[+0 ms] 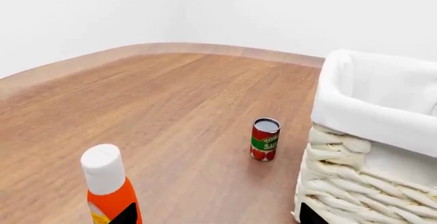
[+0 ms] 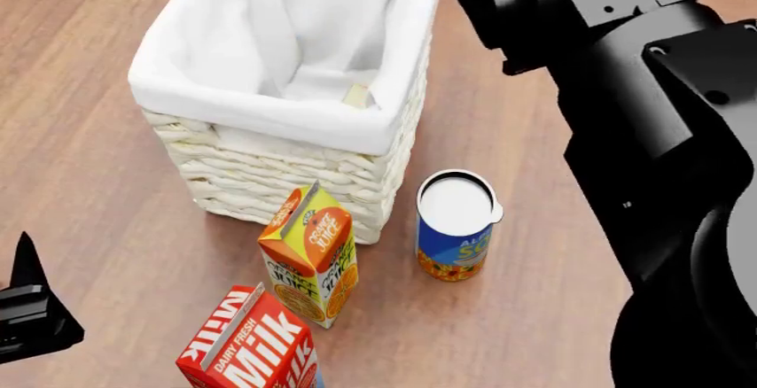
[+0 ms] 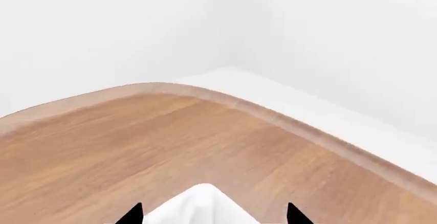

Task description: Pick up the butter and put it in the basket.

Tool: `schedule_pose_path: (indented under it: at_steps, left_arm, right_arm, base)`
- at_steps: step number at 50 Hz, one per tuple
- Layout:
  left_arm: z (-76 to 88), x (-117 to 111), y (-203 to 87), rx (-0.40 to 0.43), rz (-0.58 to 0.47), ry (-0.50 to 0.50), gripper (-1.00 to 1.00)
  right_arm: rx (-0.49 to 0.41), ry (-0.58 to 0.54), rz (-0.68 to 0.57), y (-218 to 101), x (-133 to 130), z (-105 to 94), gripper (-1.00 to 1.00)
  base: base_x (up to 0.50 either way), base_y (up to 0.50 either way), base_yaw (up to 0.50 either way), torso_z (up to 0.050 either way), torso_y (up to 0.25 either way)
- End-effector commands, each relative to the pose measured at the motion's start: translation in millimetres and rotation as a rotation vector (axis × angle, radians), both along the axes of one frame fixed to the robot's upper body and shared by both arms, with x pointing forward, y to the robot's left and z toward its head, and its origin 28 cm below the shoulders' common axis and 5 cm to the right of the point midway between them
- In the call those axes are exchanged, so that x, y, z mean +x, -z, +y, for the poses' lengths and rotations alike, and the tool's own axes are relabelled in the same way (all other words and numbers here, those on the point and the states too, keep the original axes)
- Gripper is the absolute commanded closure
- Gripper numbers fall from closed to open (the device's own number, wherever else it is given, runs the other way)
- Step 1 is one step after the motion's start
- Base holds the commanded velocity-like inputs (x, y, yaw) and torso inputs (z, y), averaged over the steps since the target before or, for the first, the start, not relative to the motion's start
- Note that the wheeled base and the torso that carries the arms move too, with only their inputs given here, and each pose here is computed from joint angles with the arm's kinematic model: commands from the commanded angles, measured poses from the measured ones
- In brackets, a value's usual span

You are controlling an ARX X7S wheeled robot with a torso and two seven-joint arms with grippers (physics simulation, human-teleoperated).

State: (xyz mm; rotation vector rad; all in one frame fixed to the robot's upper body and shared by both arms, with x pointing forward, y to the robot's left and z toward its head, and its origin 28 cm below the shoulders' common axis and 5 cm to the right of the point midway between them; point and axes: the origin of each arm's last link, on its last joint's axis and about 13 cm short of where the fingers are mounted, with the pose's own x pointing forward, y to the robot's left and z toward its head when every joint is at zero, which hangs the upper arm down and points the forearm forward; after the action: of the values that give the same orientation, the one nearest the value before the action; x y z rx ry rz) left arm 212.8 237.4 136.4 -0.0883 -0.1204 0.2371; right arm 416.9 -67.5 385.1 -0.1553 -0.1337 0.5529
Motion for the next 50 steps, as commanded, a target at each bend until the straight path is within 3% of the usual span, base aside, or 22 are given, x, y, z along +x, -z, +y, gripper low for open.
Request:
schedule_pose_path:
  at_steps: [1, 9, 17, 35, 50]
  left_arm:
    - [0.4, 0.2, -0.1, 0.003, -0.005, 0.003, -1.00]
    - [0.7, 1.5, 0.3, 0.005, -0.008, 0.004, -1.00]
    - [2.3, 0.8, -1.4, 0.000, -0.023, 0.009, -1.00]
    - [2.9, -5.9, -10.9, -0.007, -0.074, 0.023, -1.00]
    - [1.8, -8.4, -13.3, -0.005, -0.090, 0.043, -1.00]
  right_arm:
    - [0.082, 0.025, -0.295, -8.7, -16.1, -11.3, -1.00]
    - [0.102, 0.088, -0.469, 3.1, -29.0, -25.1, -1.00]
    - [0.133, 0.170, -0.551, 9.8, -44.6, -39.2, -1.00]
    - [0.137, 0.375, -0.531, 43.8, -100.9, -84.5, -1.00]
    - [0.152, 0.431, -0.493, 88.8, -147.1, -94.1, -1.00]
  base:
    - [0.00, 0.00, 0.00, 0.000, 0.000]
    - [0.00, 0.00, 0.00, 0.000, 0.000]
    - [0.00, 0.00, 0.00, 0.000, 0.000]
    - [0.00, 0.00, 0.00, 0.000, 0.000]
    - [0.00, 0.00, 0.00, 0.000, 0.000]
